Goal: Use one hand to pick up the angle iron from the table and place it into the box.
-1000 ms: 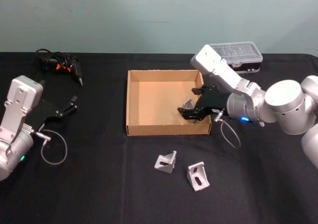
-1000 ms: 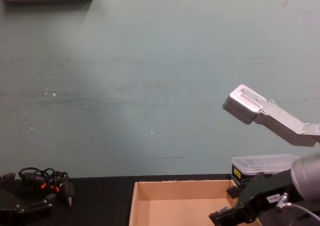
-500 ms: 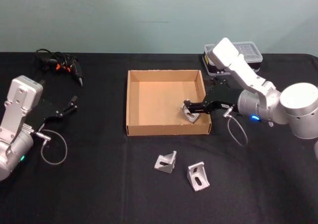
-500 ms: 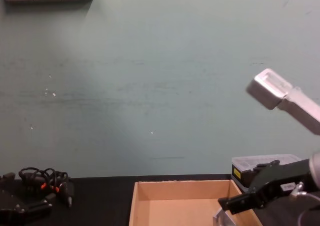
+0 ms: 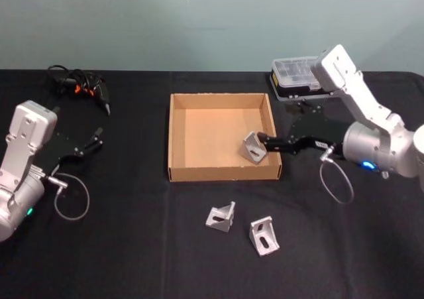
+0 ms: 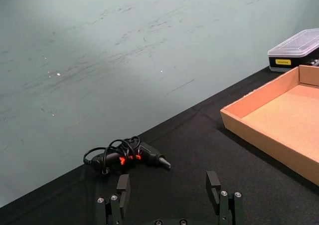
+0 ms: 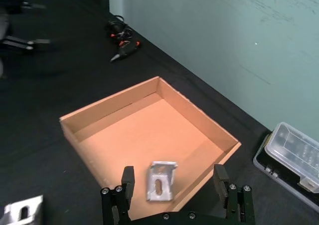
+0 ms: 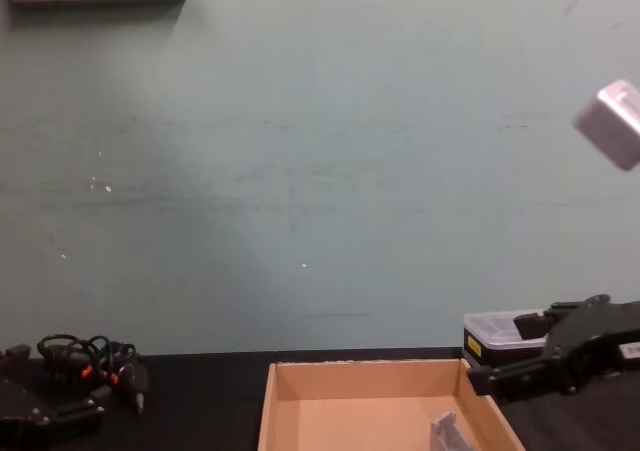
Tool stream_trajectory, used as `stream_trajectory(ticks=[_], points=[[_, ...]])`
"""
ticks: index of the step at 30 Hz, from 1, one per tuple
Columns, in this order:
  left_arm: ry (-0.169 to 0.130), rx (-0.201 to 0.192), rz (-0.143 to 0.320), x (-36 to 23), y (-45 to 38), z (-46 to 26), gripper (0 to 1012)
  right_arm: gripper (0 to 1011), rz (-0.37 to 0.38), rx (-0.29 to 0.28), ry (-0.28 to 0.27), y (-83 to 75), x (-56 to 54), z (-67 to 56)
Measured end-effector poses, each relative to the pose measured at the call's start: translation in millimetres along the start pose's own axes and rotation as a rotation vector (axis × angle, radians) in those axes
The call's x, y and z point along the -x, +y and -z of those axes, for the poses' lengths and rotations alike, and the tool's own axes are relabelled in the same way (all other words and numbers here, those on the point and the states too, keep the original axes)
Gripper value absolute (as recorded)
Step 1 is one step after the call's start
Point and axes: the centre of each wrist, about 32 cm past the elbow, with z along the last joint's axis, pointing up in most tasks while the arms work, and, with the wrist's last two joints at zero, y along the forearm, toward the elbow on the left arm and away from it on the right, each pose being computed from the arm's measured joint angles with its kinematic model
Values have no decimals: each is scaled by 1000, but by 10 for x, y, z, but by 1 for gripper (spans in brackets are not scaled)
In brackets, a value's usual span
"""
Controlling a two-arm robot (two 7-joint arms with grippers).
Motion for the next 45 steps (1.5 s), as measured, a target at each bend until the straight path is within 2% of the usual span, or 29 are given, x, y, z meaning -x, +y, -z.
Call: stream_trajectory(ticks=[6, 9, 11, 13, 16, 20, 26, 30, 35, 45], points=[[0, 0, 0, 0, 0, 0, 1000, 1002, -53, -4, -28, -230, 42, -14], [0, 0, 0, 1, 0, 0, 1000, 1000, -104, 8, -59, -328, 50, -31], [0, 0, 0, 0, 0, 0, 1000, 1000, -173, 31, -108, -418, 20, -58], [0, 0, 0, 0, 0, 0, 1000, 1000, -194, 37, -122, -437, 9, -71], [0, 0, 0, 0, 0, 0, 1000, 1000, -287, 69, -190, -505, -71, -157], [0, 0, 0, 0, 0, 0, 1000, 1000, -371, 97, -259, -527, -155, -274], [0, 0, 0, 0, 0, 0, 1000, 1002, -466, 143, -348, -476, -250, -422], [0, 0, 0, 0, 0, 0, 1000, 1002, -555, 191, -414, -370, -301, -531], [0, 0, 0, 0, 0, 0, 1000, 1000, -633, 248, -470, -218, -305, -617], [0, 0, 0, 0, 0, 0, 1000, 1000, -725, 304, -518, 14, -263, -672]])
